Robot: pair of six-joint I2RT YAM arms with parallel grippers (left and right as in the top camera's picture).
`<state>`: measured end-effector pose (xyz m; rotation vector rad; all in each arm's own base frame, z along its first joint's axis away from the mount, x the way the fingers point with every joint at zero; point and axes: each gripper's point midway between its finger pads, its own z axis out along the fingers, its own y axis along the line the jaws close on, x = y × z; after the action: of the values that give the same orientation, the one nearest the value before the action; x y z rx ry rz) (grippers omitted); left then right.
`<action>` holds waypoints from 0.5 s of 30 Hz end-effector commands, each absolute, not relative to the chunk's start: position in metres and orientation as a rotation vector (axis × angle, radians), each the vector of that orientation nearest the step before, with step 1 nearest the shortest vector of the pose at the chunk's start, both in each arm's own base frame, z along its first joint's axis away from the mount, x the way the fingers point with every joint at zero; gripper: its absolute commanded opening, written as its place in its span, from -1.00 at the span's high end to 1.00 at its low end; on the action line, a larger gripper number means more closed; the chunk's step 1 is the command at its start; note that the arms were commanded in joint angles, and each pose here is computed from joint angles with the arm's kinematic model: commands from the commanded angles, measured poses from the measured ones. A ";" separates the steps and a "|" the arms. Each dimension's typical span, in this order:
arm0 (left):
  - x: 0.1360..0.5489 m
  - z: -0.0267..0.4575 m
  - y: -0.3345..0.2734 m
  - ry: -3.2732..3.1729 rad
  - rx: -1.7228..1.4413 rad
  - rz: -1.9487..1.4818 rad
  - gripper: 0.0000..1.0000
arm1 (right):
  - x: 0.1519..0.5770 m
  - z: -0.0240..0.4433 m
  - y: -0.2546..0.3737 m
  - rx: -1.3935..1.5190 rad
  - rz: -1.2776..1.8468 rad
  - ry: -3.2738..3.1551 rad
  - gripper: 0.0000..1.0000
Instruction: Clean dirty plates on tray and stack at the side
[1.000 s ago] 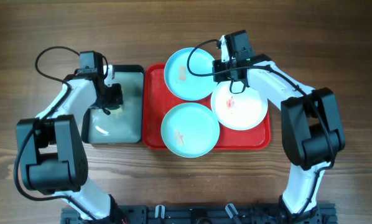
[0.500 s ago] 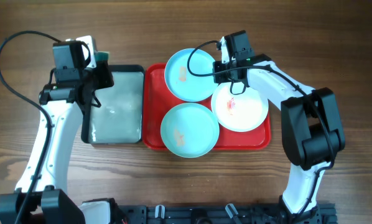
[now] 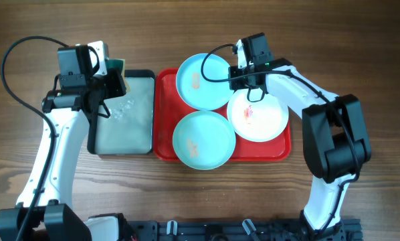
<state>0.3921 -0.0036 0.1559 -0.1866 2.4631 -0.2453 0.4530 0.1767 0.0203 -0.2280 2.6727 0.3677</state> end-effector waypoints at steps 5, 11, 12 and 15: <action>0.404 0.176 0.005 2.382 -0.200 -0.181 0.92 | 0.452 0.021 0.183 -0.229 0.420 2.684 0.91; 0.405 0.178 0.006 2.373 -0.199 -0.178 0.92 | 0.449 0.022 0.189 -0.242 0.474 2.685 0.91; 0.405 0.178 0.006 2.373 -0.199 -0.178 0.92 | 0.449 0.022 0.189 -0.243 0.473 2.684 0.91; 0.405 0.178 0.006 2.373 -0.199 -0.178 0.92 | 0.450 0.022 0.189 -0.244 0.473 2.682 0.91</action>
<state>0.4016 0.0049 0.1628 -0.1977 2.4141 -0.1870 0.4472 0.1847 0.0207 -0.2459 2.6852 0.4389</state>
